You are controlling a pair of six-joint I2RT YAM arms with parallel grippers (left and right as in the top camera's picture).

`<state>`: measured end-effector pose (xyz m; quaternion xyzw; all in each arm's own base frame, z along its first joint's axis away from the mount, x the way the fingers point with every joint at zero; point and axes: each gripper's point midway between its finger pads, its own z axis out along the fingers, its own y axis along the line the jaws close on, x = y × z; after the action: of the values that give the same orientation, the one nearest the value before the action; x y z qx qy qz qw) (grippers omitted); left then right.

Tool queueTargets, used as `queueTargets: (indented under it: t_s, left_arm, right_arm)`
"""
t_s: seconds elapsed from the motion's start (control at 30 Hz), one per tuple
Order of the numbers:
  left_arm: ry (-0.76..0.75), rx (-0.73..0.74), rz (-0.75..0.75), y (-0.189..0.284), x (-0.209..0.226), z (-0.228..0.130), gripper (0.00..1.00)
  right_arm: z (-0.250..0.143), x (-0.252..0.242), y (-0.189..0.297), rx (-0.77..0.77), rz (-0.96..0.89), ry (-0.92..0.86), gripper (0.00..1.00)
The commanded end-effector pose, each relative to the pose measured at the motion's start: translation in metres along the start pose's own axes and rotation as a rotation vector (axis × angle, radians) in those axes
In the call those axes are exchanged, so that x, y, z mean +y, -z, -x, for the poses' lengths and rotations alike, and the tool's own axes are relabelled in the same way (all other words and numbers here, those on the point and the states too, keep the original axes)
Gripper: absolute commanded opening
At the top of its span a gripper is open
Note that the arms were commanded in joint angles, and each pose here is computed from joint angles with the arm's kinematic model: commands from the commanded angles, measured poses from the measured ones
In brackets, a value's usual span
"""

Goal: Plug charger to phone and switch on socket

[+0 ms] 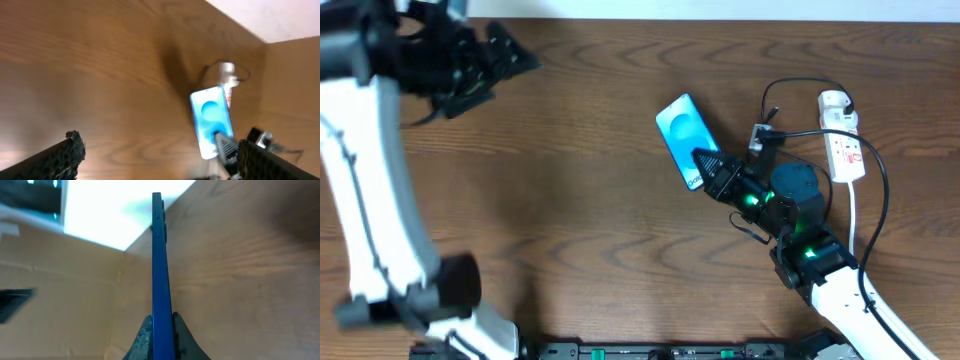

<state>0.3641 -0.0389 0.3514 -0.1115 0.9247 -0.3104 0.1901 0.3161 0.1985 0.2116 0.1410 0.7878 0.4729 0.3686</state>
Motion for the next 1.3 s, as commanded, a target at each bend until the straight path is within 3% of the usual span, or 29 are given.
queueTargets:
  t_s: [0.0,0.17,0.33,0.5,0.73,0.97,1.27]
  left_arm:
    - [-0.099,-0.015,0.165,0.033,0.011,-0.043,0.98]
    - [-0.159,-0.095,0.153,0.061,-0.001,-0.084,0.98]
    - [-0.151,-0.130,0.145,0.050,0.014,-0.117,0.98]
    - [0.096,-0.136,0.014,-0.019,0.052,-0.151,0.98]
    - [0.399,-0.045,-0.232,-0.091,0.069,-0.161,0.98]
    - [0.599,0.034,-0.245,-0.128,0.090,-0.166,0.96]
    - [0.499,0.059,-0.306,-0.150,0.062,-0.155,0.92]
  right_arm:
    - [-0.001,0.012,0.004,0.028,0.047,0.069,0.01]
    - [-0.001,0.011,0.003,0.027,0.043,0.076,0.01]
    - [-0.001,0.011,0.003,0.027,0.043,0.076,0.01]
    - [0.000,0.010,0.003,0.023,0.040,0.076,0.01]
    - [-0.002,0.005,0.000,0.031,0.024,0.060,0.01]
    - [-0.011,-0.013,-0.012,0.066,-0.030,-0.192,0.01]
    - [-0.044,-0.046,-0.036,0.192,-0.135,-0.654,0.01]
